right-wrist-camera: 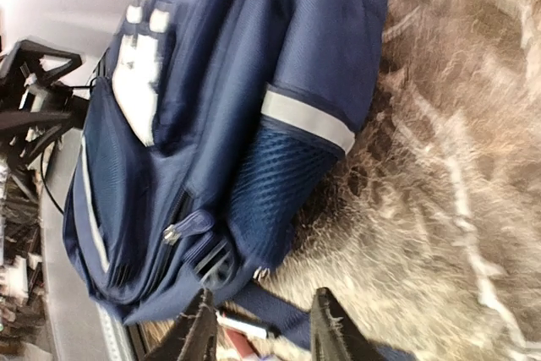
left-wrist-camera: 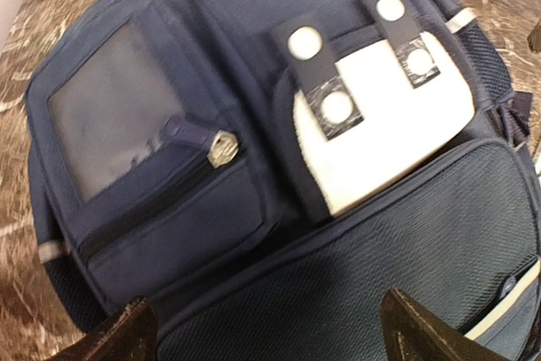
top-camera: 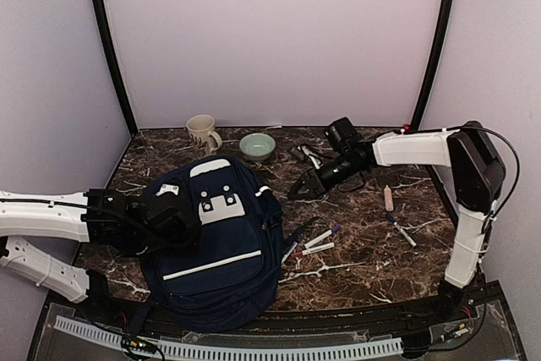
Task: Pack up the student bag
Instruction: Move the student bag to the center of the board, then move the pen to the center of the board.
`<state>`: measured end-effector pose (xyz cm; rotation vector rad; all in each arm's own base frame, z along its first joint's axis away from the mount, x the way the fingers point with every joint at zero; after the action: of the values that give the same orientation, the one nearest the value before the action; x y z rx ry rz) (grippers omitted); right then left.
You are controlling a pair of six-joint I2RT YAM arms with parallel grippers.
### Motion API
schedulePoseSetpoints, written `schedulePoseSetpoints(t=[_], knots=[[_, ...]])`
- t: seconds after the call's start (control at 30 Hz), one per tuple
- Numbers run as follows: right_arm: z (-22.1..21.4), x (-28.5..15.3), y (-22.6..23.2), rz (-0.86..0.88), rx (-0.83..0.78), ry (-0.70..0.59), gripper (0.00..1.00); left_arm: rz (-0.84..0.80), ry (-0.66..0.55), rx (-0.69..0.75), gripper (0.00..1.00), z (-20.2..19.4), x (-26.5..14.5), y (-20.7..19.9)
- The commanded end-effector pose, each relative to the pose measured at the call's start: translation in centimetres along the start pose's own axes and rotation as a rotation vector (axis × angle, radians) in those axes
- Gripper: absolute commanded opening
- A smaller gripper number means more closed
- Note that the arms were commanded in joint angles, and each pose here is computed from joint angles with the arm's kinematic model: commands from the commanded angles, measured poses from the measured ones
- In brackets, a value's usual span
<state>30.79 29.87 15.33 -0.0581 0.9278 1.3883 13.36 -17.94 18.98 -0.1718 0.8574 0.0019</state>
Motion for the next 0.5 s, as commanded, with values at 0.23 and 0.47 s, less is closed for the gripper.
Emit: schedulePoseSetpoints(t=[0.23,0.47], knots=[[-3.7,-5.6,5.3,-0.159,-0.551,0.085,0.87,-0.192,-0.003,0.239,0.95,1.6,1.2,-3.2],[-6.0,-4.1,7.0,-0.111,-0.826,0.259,1.00,-0.184,0.042,0.267,0.95,1.0,2.9,-5.0]])
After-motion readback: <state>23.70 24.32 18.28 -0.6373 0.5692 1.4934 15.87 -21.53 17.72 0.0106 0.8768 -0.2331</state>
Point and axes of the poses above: each gripper's point midway between its finger pads, its own x axis out along the fingers, its own y axis along the line the jaws close on, z = x × y, the point moved 8 cm from there along -x, back along the fingers, and after that the axes turned 13 degrees about -x, right-handed, at the moved point
